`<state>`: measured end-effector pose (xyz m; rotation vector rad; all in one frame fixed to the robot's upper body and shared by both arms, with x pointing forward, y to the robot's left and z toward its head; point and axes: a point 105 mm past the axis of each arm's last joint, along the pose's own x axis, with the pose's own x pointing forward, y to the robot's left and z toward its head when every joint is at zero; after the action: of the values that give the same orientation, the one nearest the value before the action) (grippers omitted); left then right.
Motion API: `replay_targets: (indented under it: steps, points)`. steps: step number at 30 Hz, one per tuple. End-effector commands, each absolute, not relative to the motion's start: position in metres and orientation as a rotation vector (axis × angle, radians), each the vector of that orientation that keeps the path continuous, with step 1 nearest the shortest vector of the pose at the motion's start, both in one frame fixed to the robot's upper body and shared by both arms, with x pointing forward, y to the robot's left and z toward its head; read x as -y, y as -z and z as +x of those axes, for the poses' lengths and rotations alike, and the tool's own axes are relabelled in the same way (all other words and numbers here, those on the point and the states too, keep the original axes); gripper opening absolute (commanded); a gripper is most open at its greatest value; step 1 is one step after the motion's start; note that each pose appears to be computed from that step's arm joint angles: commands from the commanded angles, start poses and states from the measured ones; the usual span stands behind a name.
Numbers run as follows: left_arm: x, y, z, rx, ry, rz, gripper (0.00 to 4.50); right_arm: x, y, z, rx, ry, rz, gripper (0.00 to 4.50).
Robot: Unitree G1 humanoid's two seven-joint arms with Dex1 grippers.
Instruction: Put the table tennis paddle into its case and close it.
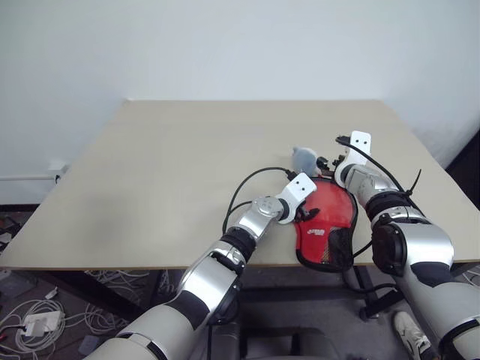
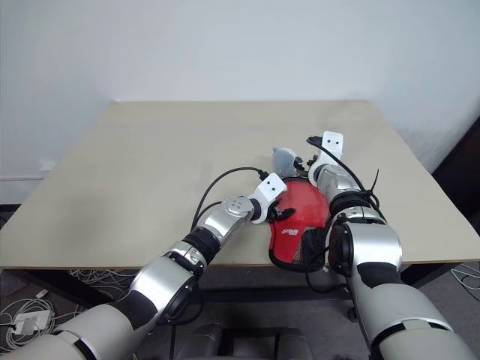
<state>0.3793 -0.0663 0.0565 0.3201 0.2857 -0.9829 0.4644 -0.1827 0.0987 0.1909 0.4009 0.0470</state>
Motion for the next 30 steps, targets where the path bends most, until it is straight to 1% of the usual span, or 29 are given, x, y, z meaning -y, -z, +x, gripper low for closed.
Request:
replay_targets:
  steps: [1,3,5,10,12,15,18,21,25,28,30]
  points:
    - [0.079,-0.073,0.373,-0.219,1.030,0.259,3.39,0.198,-0.112,0.467,-0.334,-0.022,0.227,4.49]
    - [0.077,-0.088,0.372,-0.167,1.061,0.193,3.39,0.203,-0.121,0.468,-0.283,-0.035,0.279,4.49]
    - [0.070,-0.097,0.369,-0.151,1.099,0.145,3.39,0.207,-0.128,0.469,-0.252,-0.052,0.290,4.49]
    - [0.053,-0.108,0.357,-0.147,1.170,0.131,3.39,0.214,-0.127,0.466,-0.256,-0.067,0.292,4.49]
    - [0.040,-0.110,0.352,-0.150,1.192,0.147,3.39,0.218,-0.125,0.463,-0.269,-0.087,0.268,4.49]
    - [0.022,-0.110,0.343,-0.168,1.214,0.164,3.39,0.225,-0.118,0.456,-0.310,-0.123,0.210,4.49]
    - [0.001,-0.109,0.340,-0.193,1.198,0.177,3.39,0.230,-0.107,0.444,-0.367,-0.187,0.175,4.49]
    - [-0.014,-0.107,0.339,-0.216,1.178,0.171,3.39,0.235,-0.099,0.435,-0.402,-0.201,0.135,4.49]
    - [-0.043,-0.102,0.351,-0.261,1.067,0.139,3.39,0.254,-0.089,0.417,-0.458,-0.199,0.140,4.49]
    - [-0.048,-0.100,0.357,-0.265,1.028,0.138,3.39,0.258,-0.075,0.406,-0.542,-0.200,0.149,4.49]
    - [-0.046,-0.101,0.357,-0.259,1.027,0.138,3.39,0.256,-0.068,0.402,-0.569,-0.208,0.146,4.49]
